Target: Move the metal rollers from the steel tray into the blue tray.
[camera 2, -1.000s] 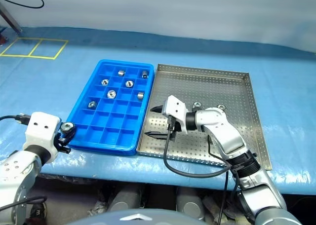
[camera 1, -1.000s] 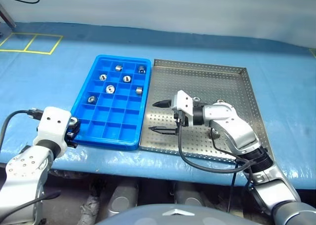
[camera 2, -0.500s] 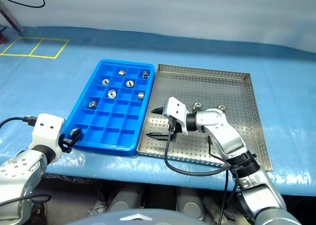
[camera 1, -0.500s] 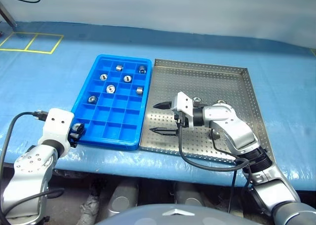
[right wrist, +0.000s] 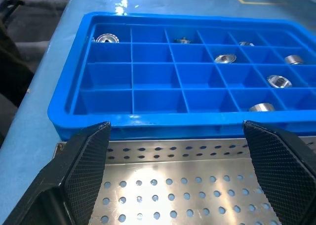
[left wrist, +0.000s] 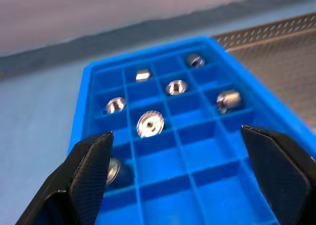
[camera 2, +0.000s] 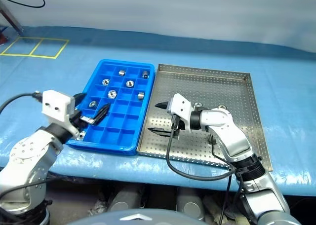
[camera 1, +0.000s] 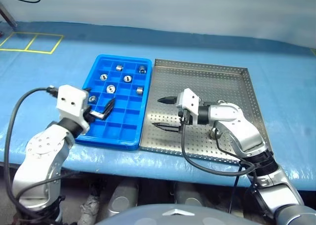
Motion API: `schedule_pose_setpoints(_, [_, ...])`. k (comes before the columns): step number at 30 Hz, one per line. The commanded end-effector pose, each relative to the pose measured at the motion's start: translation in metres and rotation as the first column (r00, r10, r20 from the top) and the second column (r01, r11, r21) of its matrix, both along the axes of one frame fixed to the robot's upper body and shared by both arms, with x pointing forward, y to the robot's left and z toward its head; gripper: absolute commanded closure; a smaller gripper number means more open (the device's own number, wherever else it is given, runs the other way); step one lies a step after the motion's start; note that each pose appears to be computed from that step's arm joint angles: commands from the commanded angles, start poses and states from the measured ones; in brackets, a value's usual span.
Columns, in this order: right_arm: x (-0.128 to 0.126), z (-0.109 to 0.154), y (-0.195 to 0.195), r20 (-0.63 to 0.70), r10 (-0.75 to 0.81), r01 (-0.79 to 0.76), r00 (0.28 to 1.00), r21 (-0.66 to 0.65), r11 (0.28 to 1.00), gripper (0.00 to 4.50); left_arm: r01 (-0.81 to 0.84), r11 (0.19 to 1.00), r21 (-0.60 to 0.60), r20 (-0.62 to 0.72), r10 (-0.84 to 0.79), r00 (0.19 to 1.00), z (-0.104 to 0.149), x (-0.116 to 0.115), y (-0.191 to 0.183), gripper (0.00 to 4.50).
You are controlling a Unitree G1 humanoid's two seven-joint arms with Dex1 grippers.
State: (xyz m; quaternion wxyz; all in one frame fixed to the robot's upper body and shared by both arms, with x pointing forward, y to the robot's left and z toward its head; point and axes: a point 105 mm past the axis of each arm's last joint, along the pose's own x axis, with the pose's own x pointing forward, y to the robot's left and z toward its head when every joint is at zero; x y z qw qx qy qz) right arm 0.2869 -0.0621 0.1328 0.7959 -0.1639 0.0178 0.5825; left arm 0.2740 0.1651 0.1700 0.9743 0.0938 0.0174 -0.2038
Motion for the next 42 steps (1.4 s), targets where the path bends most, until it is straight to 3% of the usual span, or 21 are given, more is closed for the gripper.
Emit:
schedule_pose_setpoints(1, [0.003, 0.02, -0.017, 0.087, -0.098, 0.096, 0.991, 0.023, 0.995, 0.0, 0.184, 0.983, -0.026, 0.044, -0.183, 0.982, 0.005, 0.013, -0.039, 0.02])
schedule_pose_setpoints(6, [0.0, 0.016, -0.05, 0.079, -0.259, 0.26, 0.963, 0.001, 0.966, 0.0, 0.302, 0.953, 0.021, 0.009, -0.302, 0.953, -0.009, 0.057, -0.082, 0.02])
schedule_pose_setpoints(14, [-0.02, 0.013, -0.062, 0.049, -0.371, 0.37, 0.927, 0.028, 0.929, 0.0, 0.452, 0.892, 0.022, -0.042, -0.451, 0.891, -0.025, 0.097, -0.133, 0.02])
schedule_pose_setpoints(27, [-0.027, 0.018, -0.066, 0.05, -0.415, 0.413, 0.908, 0.042, 0.91, 0.0, 0.468, 0.882, 0.05, -0.182, -0.453, 0.873, -0.067, 0.115, -0.154, 0.02])
schedule_pose_setpoints(42, [-0.022, 0.019, -0.059, 0.052, -0.384, 0.381, 0.922, 0.048, 0.923, 0.0, 0.315, 0.941, 0.126, -0.193, -0.288, 0.938, -0.079, 0.133, -0.13, 0.02])
